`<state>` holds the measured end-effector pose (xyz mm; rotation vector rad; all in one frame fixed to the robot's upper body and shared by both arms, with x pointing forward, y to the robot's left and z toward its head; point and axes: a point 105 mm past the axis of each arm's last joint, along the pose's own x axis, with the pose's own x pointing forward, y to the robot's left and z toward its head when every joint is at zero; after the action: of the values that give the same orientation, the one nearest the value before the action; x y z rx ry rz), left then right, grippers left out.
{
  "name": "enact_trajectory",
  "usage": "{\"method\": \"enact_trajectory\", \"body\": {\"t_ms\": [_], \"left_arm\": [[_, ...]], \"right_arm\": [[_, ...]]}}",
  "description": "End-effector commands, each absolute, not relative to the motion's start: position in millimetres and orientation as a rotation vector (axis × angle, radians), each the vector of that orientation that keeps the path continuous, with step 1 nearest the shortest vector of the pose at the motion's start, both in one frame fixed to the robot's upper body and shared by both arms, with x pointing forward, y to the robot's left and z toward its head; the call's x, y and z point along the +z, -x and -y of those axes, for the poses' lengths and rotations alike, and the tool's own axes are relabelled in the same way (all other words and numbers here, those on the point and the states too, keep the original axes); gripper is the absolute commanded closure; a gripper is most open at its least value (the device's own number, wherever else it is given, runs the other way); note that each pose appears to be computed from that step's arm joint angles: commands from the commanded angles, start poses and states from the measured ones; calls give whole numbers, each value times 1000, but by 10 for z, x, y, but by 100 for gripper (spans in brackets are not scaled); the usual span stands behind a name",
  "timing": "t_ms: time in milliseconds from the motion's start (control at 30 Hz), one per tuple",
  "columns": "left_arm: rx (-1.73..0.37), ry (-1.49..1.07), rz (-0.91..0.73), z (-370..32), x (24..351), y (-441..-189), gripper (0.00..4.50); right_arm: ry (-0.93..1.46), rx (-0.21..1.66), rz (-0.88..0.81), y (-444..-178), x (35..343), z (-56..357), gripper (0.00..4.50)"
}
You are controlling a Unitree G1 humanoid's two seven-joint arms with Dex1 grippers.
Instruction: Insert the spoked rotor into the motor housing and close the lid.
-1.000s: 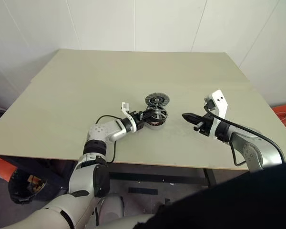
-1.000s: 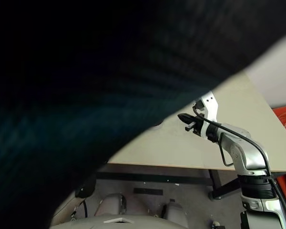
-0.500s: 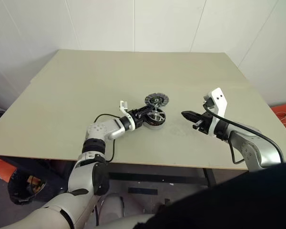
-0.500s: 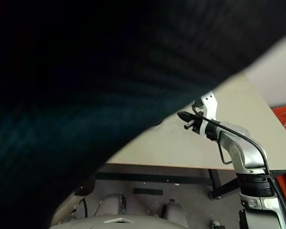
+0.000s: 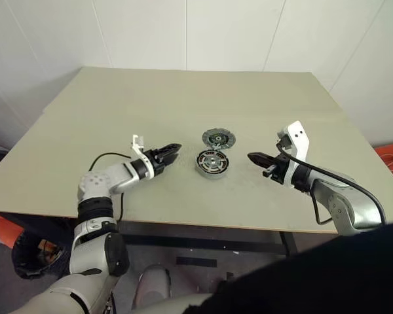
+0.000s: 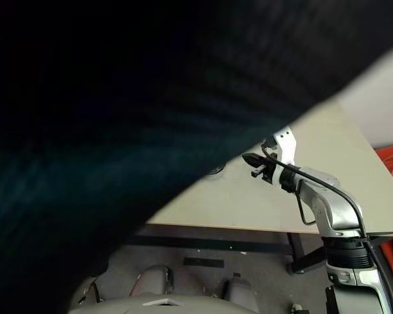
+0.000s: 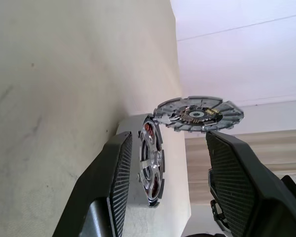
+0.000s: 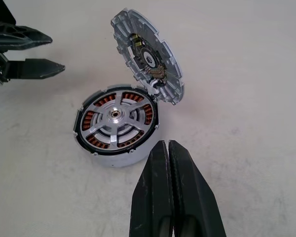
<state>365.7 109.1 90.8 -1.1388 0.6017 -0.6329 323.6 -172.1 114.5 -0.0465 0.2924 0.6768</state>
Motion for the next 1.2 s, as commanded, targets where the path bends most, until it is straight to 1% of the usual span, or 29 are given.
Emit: {"method": "enact_trajectory", "body": {"t_ms": [33,167,233,300,433,633,767,867,967,1100,1200], "left_arm": [[-668,1088,-527,-1078,1099,-3687,197],[-658,1051,-513,-1020,1086,-3695,197],[-655,933,-485,-988,1078,-3692,197],[-698,802,-433,-932,1167,-3659,197],[-761,692,-374,-884,1313,-3621,197],[-787,540,-345,-906,1332,-3608,197],[-788,437,-328,-924,1332,-3616,197],[-784,412,-318,-937,1337,-3633,197],[-780,414,-312,-946,1344,-3648,197],[-780,409,-317,-937,1314,-3651,197],[-773,412,-322,-940,1287,-3661,197]], "right_arm": [[61,705,-230,-3287,1287,1615,450],[34,691,-230,-3423,1212,1422,450],[25,684,-234,-3493,1181,1310,450],[40,675,-252,-3554,1117,1216,450],[44,690,-277,-3610,1029,1060,450],[38,677,-315,-3681,883,943,450],[34,657,-368,-3649,671,923,450],[29,645,-393,-3618,560,930,450],[25,638,-381,-3622,592,947,450],[27,675,-286,-3627,944,906,450],[24,709,-275,-3568,1011,815,450]]}}
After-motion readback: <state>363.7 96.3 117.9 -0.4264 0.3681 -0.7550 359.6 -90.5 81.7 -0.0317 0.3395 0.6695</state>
